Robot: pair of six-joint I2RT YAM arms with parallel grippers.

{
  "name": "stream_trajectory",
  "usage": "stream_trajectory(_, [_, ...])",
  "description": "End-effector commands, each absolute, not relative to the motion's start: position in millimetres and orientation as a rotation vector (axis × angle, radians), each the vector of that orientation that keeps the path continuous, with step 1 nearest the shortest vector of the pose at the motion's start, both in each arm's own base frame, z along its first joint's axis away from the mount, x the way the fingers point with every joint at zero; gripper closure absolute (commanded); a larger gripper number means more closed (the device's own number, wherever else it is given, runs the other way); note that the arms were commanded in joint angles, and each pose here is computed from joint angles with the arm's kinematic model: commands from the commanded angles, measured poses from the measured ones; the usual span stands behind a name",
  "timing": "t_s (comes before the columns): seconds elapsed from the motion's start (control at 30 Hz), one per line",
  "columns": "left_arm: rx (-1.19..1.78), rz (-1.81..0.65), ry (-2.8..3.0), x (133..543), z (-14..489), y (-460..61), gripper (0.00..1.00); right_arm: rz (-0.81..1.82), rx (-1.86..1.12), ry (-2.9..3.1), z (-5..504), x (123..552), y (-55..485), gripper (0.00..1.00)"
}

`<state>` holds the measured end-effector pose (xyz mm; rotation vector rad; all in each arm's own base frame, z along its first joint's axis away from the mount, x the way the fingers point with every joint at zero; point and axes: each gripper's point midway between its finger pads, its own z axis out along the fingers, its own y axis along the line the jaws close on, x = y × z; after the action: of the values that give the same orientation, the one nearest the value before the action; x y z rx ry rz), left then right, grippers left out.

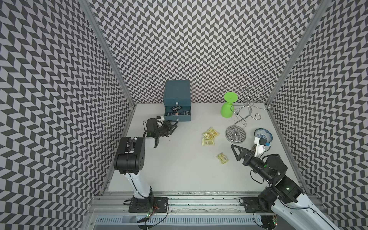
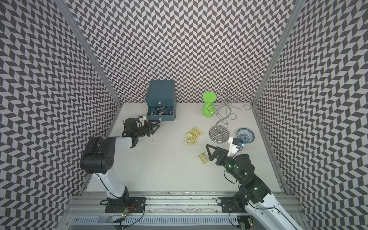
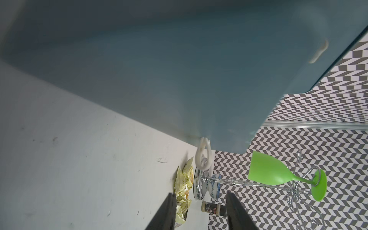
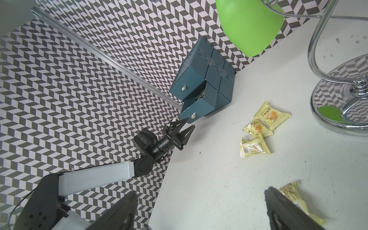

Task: Place the cookies into the drawer by color
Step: Close the drawer in the storage box.

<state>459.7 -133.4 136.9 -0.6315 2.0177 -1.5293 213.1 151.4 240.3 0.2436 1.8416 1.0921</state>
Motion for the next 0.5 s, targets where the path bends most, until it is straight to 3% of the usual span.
stream_trajectory(0.0, [-0.548,-1.57,1.943,476,156,-134,0.55,1.107,0.246,1.798,250,217,153,0.01])
stream_trajectory(0.23, [-0.574,-1.591,1.941,495,146,-134,0.56,1.097,0.243,1.811,249,221,156,0.0])
stream_trajectory(0.47, [-0.589,-1.598,1.925,516,141,-132,0.65,1.089,0.247,1.816,248,224,157,0.01])
